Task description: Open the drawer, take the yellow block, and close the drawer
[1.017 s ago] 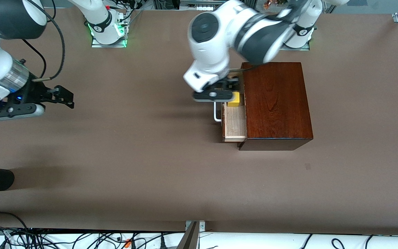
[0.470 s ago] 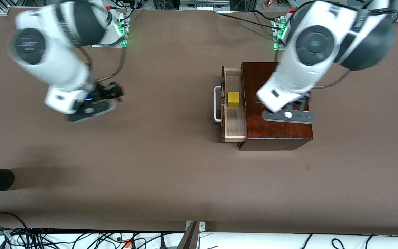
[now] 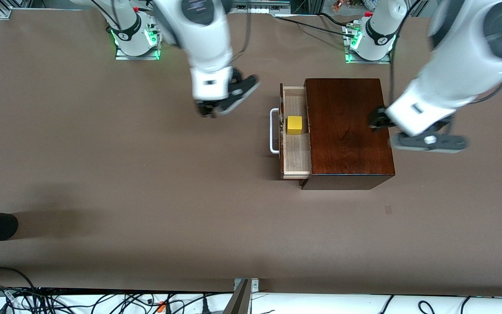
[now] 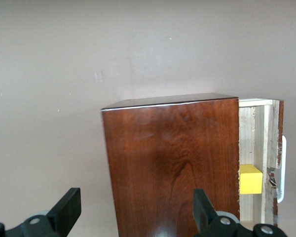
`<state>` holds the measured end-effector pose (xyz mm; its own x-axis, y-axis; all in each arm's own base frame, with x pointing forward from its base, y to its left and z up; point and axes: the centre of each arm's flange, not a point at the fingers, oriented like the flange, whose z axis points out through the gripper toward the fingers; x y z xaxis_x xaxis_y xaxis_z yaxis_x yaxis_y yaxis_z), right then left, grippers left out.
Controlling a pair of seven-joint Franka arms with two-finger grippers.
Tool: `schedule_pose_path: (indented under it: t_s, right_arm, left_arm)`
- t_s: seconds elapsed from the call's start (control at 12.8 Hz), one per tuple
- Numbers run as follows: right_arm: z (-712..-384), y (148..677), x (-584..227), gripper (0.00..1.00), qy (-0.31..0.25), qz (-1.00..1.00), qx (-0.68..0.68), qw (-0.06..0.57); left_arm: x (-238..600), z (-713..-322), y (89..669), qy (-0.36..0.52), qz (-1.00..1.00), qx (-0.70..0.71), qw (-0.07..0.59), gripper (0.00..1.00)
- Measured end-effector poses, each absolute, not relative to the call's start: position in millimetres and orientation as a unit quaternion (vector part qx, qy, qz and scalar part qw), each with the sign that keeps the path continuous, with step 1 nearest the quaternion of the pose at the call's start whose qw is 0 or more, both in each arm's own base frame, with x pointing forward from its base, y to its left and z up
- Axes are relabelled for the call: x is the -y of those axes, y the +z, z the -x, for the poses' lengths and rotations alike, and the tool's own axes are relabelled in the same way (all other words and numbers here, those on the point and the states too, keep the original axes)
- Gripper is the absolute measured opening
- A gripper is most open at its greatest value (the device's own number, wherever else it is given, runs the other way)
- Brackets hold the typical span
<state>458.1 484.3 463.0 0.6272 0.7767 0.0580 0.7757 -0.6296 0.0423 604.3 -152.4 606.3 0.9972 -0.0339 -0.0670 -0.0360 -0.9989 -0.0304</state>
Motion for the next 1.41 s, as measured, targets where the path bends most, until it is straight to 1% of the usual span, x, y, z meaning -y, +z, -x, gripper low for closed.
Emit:
schedule_pose_path:
  t_s: [0.08, 0.23, 0.39, 0.55, 0.94, 1.41]
  right_arm:
    - [-450.3, 449.3, -511.3, 1.0, 0.043, -0.882, -0.469, 0.013]
    - [-450.6, 425.0, -555.1, 1.0, 0.055, -0.848, -0.526, 0.02]
    - [-458.3, 406.5, -585.4, 1.0, 0.067, -0.823, -0.564, 0.022]
    - [-457.9, 392.6, -607.4, 1.0, 0.076, -0.805, -0.587, 0.023]
    - [-428.2, 363.8, -644.9, 1.0, 0.098, -0.765, -0.635, 0.05]
    - [-425.9, 334.9, -652.0, 1.0, 0.101, -0.752, -0.648, 0.065]
  left_arm:
    - [126.4, -601.0, 618.6, 0.019, 1.0, -0.004, 0.007, 1.0]
    - [91.1, -587.6, 637.2, -0.014, 1.0, -0.001, 0.004, 1.0]
    - [82.5, -571.7, 647.8, -0.026, 0.999, -0.026, 0.005, 1.0]
    - [80.2, -564.5, 649.7, -0.026, 0.999, -0.032, 0.006, 1.0]
    - [82.0, -563.2, 638.1, -0.011, 0.999, -0.035, 0.008, 1.0]
    - [83.6, -557.6, 640.7, -0.002, 0.999, -0.036, 0.009, 1.0]
